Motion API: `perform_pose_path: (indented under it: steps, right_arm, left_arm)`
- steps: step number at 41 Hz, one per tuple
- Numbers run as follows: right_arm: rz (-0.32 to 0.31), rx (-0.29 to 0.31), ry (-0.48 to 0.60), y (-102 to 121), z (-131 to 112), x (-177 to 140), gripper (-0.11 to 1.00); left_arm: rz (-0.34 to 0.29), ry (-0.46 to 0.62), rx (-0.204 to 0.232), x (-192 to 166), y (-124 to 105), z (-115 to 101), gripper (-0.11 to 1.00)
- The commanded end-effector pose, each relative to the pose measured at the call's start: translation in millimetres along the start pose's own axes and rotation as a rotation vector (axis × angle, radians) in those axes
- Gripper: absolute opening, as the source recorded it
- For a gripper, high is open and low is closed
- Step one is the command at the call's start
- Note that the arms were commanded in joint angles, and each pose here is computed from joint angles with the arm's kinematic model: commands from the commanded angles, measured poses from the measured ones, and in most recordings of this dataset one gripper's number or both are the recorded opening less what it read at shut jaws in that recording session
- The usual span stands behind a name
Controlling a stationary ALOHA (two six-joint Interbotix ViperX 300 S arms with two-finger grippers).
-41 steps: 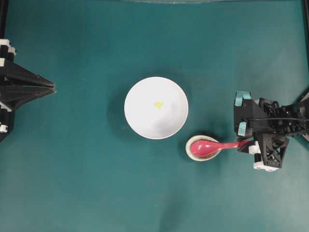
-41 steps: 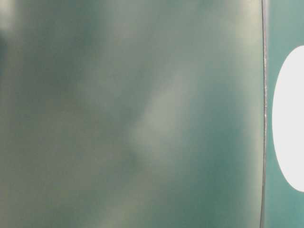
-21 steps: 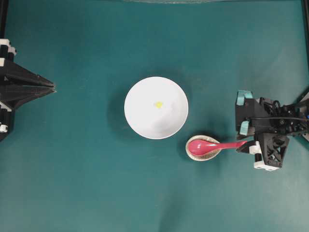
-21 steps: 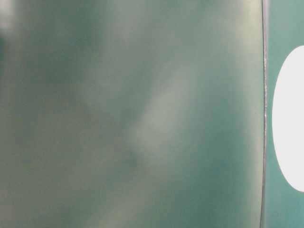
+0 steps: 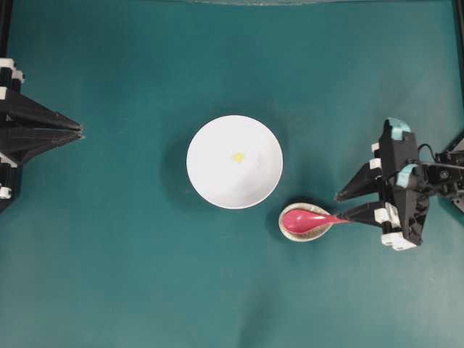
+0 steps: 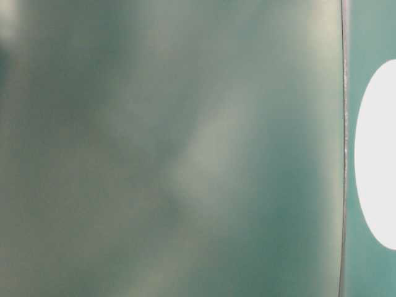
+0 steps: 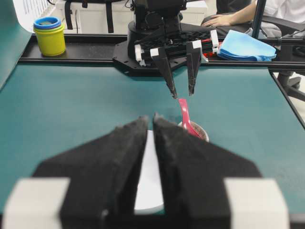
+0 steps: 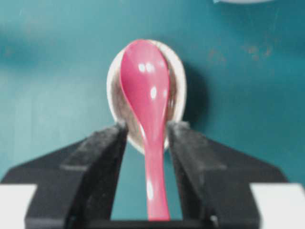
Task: Scoop the yellow hexagonal prism block from the bowl with a spoon using the right arm.
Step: 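Open the right gripper and release the spoon handle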
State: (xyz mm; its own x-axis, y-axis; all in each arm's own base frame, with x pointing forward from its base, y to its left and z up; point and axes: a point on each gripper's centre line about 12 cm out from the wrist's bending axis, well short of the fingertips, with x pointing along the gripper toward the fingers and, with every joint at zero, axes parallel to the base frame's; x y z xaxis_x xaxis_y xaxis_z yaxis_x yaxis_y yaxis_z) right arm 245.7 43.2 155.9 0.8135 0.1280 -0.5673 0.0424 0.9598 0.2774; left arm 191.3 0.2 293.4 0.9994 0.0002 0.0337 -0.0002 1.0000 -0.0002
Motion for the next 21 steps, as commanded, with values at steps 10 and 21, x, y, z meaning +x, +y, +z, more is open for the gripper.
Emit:
perform_pose_path:
  steps: [10, 21]
  right_arm:
    - [0.025, -0.017, -0.143, -2.1, -3.9, -1.1, 0.46]
    - [0.074, -0.051, -0.265, 0.5, -19.6, -3.8, 0.46]
  left_arm:
    - [0.0, -0.031, 0.0, 3.0, 0.0, 11.5, 0.14]
    - [0.0, -0.029, -0.002, 3.0, 0.0, 11.3, 0.14]
